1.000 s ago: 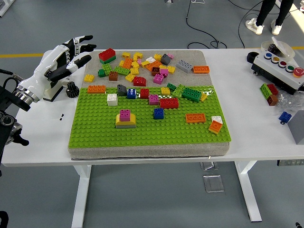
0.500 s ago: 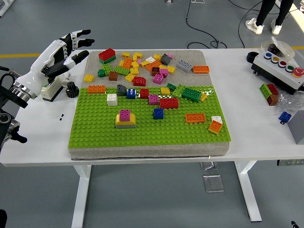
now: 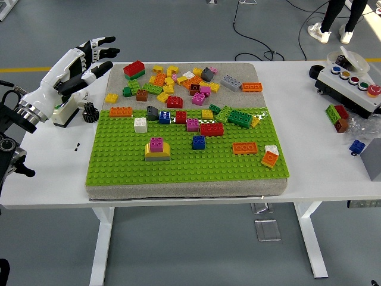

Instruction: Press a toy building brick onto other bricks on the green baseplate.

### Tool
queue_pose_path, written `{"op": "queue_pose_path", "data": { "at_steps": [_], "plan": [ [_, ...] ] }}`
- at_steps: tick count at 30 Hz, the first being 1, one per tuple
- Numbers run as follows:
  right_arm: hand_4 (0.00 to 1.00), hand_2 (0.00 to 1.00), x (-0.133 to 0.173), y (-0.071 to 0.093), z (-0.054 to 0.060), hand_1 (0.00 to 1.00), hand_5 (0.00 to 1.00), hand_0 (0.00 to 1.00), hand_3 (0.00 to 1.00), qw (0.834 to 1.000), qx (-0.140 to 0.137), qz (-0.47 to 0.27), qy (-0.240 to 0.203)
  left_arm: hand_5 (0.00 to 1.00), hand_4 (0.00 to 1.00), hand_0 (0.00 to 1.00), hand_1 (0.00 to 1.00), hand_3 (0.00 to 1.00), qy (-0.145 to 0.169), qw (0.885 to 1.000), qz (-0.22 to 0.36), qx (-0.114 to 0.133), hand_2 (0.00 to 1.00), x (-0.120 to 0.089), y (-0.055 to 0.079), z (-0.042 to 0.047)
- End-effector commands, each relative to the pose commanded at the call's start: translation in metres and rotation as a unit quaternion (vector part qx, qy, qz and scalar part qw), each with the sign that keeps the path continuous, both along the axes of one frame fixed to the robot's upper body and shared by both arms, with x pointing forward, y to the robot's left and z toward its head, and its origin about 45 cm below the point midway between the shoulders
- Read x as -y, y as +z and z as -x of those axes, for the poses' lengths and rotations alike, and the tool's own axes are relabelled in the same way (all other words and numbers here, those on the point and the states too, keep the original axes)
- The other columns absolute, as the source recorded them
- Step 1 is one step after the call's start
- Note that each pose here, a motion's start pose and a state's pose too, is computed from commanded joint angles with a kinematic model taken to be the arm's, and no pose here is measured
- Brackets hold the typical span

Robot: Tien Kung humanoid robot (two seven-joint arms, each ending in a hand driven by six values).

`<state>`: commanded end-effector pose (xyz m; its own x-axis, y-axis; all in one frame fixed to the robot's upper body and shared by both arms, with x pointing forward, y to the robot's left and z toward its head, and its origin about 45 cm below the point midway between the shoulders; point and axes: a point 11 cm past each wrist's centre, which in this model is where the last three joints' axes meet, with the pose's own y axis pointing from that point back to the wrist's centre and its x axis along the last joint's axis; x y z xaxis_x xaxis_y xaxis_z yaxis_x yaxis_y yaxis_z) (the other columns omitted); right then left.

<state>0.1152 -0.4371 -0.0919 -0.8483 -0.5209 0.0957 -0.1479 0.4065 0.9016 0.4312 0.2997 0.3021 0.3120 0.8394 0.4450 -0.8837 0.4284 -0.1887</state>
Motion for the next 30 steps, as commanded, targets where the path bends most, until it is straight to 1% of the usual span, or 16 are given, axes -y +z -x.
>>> {"op": "queue_pose_path", "data": {
  "at_steps": [6, 14, 21, 30],
  "plan": [
    [0.910, 0.707, -0.001, -0.001, 0.002, 0.657, 0.494, 0.738, 0.597, 1.000, -0.001, -0.001, -0.001, 0.777, 0.998, 0.953, 0.844, 0.893, 0.000, 1.000, -0.001, -0.002, 0.825, 0.000, -0.001, -0.0004],
    [0.909, 0.707, -0.002, -0.002, 0.004, 0.656, 0.493, 0.741, 0.594, 1.000, -0.007, 0.004, -0.005, 0.778, 0.998, 0.953, 0.844, 0.892, 0.001, 1.000, 0.002, -0.016, 0.826, 0.001, -0.010, -0.0005],
    [0.909, 0.706, -0.003, -0.002, 0.007, 0.656, 0.493, 0.740, 0.594, 1.000, -0.008, 0.006, -0.006, 0.780, 0.998, 0.954, 0.843, 0.892, -0.001, 1.000, 0.003, -0.021, 0.825, 0.002, -0.013, -0.0007],
    [0.909, 0.707, -0.003, -0.002, 0.006, 0.656, 0.493, 0.739, 0.593, 1.000, -0.009, 0.008, -0.004, 0.782, 0.998, 0.954, 0.844, 0.892, -0.001, 1.000, 0.001, -0.027, 0.825, 0.002, -0.018, -0.0010]
  ]
}}
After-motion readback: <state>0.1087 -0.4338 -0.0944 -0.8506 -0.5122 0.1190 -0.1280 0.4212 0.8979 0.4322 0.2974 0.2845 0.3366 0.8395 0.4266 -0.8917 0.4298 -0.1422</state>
